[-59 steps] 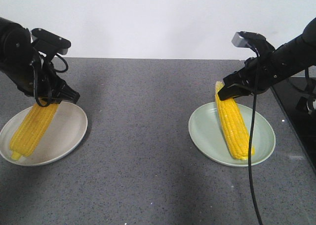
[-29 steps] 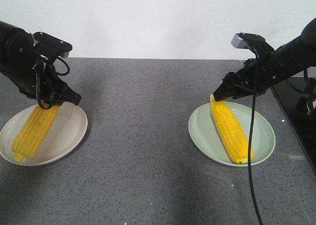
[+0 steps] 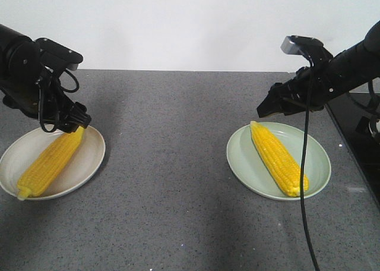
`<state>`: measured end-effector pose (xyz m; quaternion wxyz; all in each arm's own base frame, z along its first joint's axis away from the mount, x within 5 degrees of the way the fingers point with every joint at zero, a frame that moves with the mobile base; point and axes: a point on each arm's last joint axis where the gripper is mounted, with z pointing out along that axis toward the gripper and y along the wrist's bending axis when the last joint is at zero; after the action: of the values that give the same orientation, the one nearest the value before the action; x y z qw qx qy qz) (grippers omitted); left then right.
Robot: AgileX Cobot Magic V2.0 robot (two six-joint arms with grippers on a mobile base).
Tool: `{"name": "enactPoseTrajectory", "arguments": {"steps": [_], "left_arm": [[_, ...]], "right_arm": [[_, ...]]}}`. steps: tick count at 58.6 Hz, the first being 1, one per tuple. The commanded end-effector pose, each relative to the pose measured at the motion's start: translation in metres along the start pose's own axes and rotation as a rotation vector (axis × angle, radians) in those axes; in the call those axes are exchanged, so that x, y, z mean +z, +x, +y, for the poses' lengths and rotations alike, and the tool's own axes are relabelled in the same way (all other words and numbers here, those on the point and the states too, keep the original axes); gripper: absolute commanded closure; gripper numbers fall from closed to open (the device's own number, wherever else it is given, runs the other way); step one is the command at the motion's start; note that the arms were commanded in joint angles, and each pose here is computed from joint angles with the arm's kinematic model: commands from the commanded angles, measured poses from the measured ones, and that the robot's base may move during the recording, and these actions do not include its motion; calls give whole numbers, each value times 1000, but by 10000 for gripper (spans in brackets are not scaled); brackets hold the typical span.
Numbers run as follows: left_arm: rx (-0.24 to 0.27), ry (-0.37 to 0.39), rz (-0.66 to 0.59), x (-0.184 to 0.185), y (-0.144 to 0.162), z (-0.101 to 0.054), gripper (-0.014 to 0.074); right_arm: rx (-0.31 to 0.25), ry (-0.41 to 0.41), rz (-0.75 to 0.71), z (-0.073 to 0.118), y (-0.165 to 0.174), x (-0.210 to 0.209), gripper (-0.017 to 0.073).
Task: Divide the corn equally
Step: 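Open both grippers and lift them away from the cobs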
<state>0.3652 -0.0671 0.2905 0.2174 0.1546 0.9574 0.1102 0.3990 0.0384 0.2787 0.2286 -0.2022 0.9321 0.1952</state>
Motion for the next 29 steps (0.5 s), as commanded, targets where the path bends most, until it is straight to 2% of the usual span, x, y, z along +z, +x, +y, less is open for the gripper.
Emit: {"name": "enactPoseTrajectory", "arguments": {"steps": [1, 10, 16, 21, 29], "left_arm": [[-18, -24, -81, -23, -5, 8, -17], [-29, -9, -67, -24, -3, 7, 7], [-46, 13, -53, -26, -1, 5, 27], [-68, 40, -63, -34, 0, 5, 58], [-105, 99, -132, -57, 2, 4, 137]], "right_arm": [[-34, 28, -144, 19, -15, -42, 31], [-61, 41, -204, 35, -16, -71, 39], [-72, 41, -250, 49, -15, -92, 85], [-94, 44, -304, 62, -13, -113, 179], [-134, 41, -384, 82, -9, -143, 401]]}}
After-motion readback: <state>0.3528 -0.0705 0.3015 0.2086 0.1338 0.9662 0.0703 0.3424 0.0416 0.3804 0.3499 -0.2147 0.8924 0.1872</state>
